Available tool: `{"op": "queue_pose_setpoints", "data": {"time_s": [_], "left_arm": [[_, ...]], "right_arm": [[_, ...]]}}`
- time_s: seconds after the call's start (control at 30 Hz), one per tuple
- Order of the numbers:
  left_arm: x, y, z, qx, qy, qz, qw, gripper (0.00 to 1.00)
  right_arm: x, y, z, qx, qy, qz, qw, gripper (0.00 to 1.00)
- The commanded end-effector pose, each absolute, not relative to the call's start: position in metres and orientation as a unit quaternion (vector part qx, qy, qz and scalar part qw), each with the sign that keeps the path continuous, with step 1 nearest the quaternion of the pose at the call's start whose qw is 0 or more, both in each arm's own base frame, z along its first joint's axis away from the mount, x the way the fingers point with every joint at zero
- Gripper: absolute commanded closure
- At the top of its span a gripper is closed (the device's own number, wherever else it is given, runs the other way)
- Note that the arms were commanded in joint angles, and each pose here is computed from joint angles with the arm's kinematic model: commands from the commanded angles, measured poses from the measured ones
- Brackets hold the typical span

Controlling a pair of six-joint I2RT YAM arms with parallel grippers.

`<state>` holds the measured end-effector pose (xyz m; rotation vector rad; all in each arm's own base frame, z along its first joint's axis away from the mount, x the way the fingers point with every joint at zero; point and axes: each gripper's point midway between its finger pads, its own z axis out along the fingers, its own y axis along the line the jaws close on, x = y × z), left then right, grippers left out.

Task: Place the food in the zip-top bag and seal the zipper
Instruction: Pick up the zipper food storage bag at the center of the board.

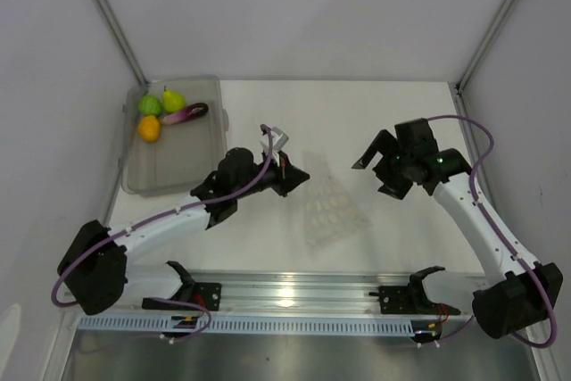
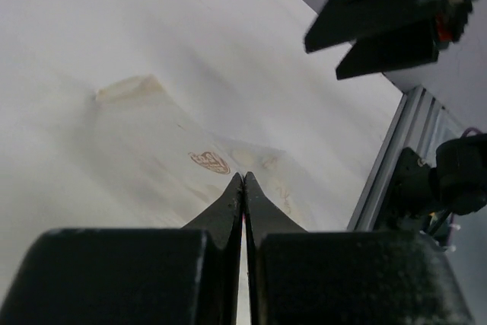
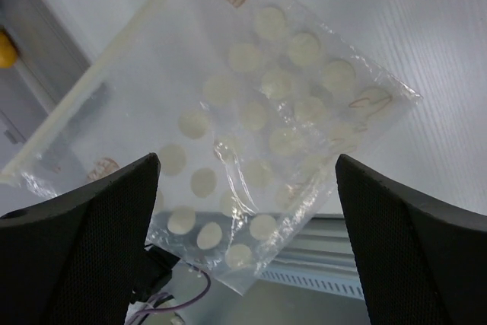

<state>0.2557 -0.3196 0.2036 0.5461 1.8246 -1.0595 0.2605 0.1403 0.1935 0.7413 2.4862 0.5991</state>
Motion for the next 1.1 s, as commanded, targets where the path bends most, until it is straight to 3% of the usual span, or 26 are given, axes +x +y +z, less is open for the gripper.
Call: {"op": "queue_pose_setpoints", "data": {"time_s": [0.0, 0.4, 0.67, 1.07], "left_arm": [[0.247, -0.314, 0.214, 0.291, 0.710, -0.380, 0.517, 0.99], [0.220, -0.308, 0.257, 0.369, 0.636, -0.375, 0.565, 0.99], [0.212, -0.311, 0.330, 0.452, 0.526, -0.348, 0.631, 0.99], [0.191, -0.313, 0.331, 0.496, 0.479, -0.364, 0.626, 0.99]], "right_arm": [[0.259, 0.149, 0.208, 0.289, 0.902, 0.238, 0.215, 0.01], [0.269, 0.164, 0.241, 0.288, 0.905, 0.251, 0.186, 0.01], [0.271, 0.195, 0.250, 0.263, 0.905, 0.313, 0.119, 0.01], [0.291, 0.187, 0.270, 0.272, 0.889, 0.361, 0.069, 0.01]]}}
